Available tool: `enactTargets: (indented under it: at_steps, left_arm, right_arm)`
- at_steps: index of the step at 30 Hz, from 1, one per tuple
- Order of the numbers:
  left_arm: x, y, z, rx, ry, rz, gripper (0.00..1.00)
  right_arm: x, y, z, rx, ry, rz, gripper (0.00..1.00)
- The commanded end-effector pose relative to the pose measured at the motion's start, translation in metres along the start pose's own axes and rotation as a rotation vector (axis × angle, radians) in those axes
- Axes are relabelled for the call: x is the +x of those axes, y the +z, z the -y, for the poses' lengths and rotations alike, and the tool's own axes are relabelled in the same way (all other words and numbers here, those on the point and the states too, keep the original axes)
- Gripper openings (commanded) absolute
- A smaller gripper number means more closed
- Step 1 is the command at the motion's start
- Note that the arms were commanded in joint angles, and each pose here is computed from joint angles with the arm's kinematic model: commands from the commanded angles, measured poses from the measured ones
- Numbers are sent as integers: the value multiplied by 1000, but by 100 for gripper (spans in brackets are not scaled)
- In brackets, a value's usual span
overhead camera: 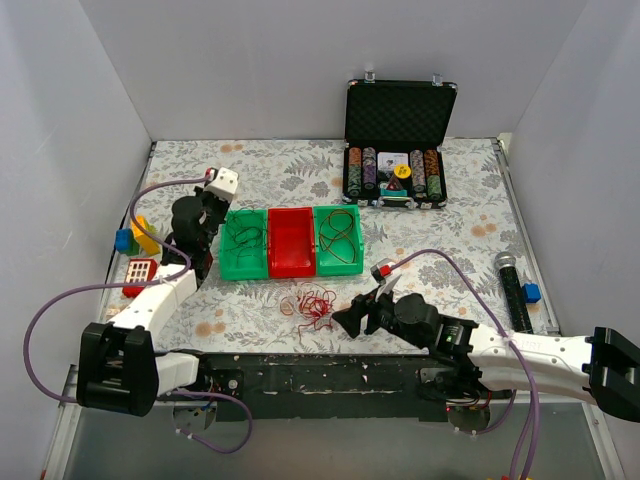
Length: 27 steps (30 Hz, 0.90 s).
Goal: Untangle the cables
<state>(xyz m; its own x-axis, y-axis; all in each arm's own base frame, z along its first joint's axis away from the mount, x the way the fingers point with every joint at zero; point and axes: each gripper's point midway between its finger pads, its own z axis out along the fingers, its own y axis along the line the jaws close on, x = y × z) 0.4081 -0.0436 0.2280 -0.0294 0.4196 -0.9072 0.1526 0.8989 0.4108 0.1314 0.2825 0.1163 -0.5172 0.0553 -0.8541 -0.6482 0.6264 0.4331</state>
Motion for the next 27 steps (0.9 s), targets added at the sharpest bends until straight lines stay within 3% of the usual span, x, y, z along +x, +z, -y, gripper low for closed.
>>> enactTargets:
  at_steps: [1,7,11,19,20,23,24,27]
  left_arm:
    - [-8,-1,-35,-119,7,50,0]
    - [-5,-3,-31,-68,-18,39,0]
    - [10,-8,10,134,-10,8,0]
    - [47,-6,67,284,25,-91,3]
    - [52,-3,70,289,24,-111,10]
    - [65,8,75,299,-6,-198,56]
    - [67,11,74,294,-22,-224,67]
    - [46,13,65,288,-28,-182,85]
  right_arm:
    - [-15,-1,-6,-7,7,43,76]
    - [-14,0,-5,-1,8,43,76]
    - [-12,1,-4,6,15,37,76]
    - [-16,2,-6,5,12,45,77]
    - [-17,2,-6,5,10,45,77]
    - [-19,4,-6,12,6,42,80]
    - [-18,4,-6,15,3,37,82]
    - [-16,7,-5,29,-8,23,86]
